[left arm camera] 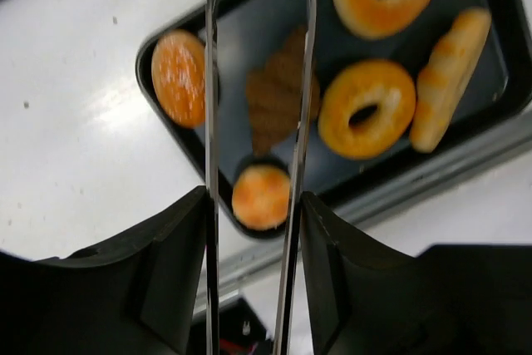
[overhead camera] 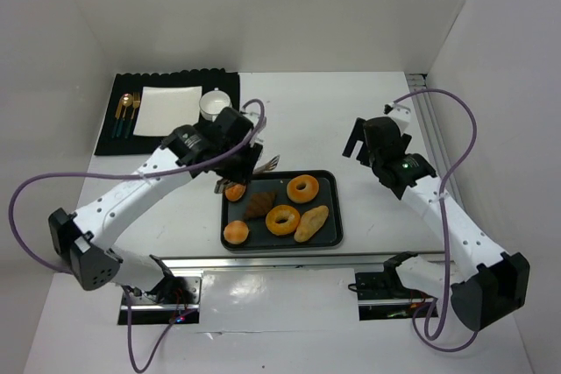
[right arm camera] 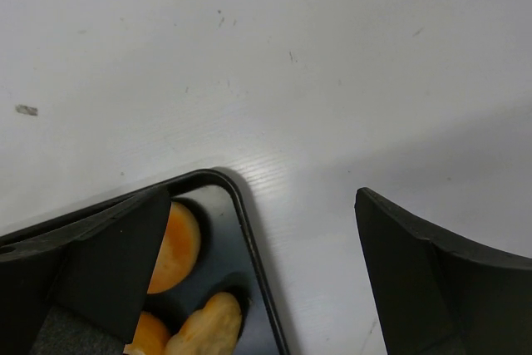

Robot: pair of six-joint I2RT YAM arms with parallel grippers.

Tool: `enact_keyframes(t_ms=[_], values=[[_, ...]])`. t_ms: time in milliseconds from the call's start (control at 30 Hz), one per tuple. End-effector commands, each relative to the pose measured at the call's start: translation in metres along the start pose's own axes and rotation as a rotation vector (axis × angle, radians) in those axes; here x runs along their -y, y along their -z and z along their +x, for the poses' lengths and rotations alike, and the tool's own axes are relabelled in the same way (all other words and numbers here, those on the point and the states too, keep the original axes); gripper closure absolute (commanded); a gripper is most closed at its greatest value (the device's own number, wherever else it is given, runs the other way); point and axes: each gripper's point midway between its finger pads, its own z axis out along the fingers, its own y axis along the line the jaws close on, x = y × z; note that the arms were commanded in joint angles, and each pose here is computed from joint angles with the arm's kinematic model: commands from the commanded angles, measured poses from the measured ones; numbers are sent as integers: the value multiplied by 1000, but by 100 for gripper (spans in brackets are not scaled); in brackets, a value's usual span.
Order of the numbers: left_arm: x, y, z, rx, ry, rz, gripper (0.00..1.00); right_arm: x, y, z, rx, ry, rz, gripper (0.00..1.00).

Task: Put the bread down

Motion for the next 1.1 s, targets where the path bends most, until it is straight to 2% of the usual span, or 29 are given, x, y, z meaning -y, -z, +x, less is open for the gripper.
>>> enact_keyframes(t_ms=[0, 33, 233, 300, 433, 700, 1067], values=[[-2, 48, 16, 47, -2, -8, 41, 1, 19, -27, 76, -26, -13, 1], [-4, 53, 19, 47, -2, -8, 39, -1, 19, -29, 86, -32, -19, 1], [-2, 57, 61, -61, 0, 0, 39, -5, 14, -23, 58, -22, -27, 1], [1, 56, 67, -77, -1, 23, 33, -6, 15, -22, 53, -21, -36, 1], [1, 49, 87, -127, 20, 28, 34, -9, 15, -23, 55, -25, -49, 1], [11, 28, 95, -160, 73, 69, 34, -6, 12, -16, 41, -17, -40, 1], [13, 7, 108, -222, 60, 65, 33, -6, 13, -14, 36, -17, -47, 1]])
